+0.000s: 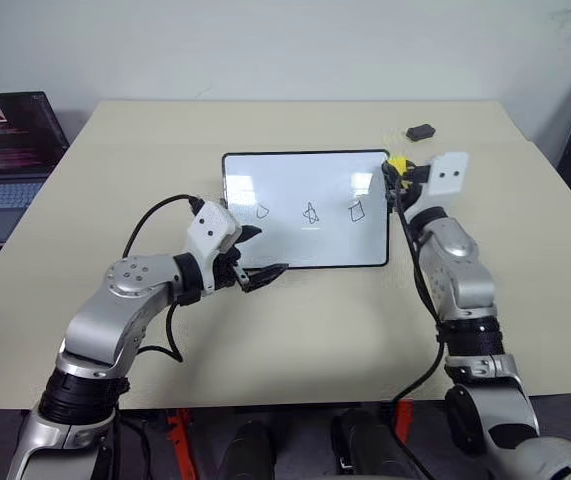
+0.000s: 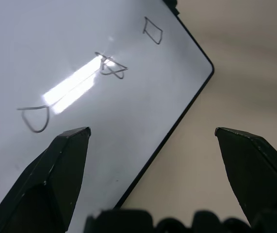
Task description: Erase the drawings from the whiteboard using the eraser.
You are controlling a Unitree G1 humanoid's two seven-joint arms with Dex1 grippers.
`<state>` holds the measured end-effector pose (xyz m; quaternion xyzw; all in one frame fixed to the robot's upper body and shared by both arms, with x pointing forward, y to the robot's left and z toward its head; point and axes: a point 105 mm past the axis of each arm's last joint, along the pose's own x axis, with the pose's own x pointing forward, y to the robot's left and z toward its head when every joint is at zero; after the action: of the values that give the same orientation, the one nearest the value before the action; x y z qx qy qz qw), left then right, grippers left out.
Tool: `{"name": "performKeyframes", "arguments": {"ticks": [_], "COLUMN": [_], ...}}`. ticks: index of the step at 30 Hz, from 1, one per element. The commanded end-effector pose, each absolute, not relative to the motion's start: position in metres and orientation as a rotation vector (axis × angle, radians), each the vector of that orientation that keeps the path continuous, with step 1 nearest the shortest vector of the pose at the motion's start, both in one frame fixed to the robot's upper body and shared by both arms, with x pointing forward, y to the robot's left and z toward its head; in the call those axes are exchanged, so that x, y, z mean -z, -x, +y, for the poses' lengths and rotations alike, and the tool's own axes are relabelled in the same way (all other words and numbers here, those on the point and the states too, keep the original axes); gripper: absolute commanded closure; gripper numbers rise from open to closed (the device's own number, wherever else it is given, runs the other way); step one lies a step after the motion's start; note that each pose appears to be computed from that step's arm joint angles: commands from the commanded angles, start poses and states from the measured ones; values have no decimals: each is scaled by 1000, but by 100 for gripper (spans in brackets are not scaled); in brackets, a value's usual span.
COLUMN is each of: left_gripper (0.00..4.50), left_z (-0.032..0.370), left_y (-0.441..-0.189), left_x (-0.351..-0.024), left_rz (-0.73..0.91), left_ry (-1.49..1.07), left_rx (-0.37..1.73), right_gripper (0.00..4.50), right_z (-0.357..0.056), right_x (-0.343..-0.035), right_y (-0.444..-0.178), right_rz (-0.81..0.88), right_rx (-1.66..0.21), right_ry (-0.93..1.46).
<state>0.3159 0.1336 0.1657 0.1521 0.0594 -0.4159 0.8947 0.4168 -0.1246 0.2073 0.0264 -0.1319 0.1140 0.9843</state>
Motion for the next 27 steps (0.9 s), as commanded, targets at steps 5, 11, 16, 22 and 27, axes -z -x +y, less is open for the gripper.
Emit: {"name": "performKeyframes", "arguments": {"ticks": [5,11,16,22,27], "left_gripper": [0,0,0,0,0], "left_z": [128,125,125,125,127], "left_y": [-314,-318,-320,-321,-320], "left_x": [-183,-185,-184,-185,-182], "left_rz": [60,60,58,53,65], "left_ry": [-335,-342,-344,-344,-344], "left_rx": [877,902,907,900,889], "right_gripper": [337,337,338,338,338], "right_z": [-112,-114,-95,-66,-54], "right_x": [-213,-159,-120,-72,-81], "right_y": [-414,-423,-412,-383,-370], "right_rz": [-340,-213,-127,-18,-82], "right_rx": [-255,-264,-380,-576,-657], "right_ry": [-60,-16,14,106,166]}}
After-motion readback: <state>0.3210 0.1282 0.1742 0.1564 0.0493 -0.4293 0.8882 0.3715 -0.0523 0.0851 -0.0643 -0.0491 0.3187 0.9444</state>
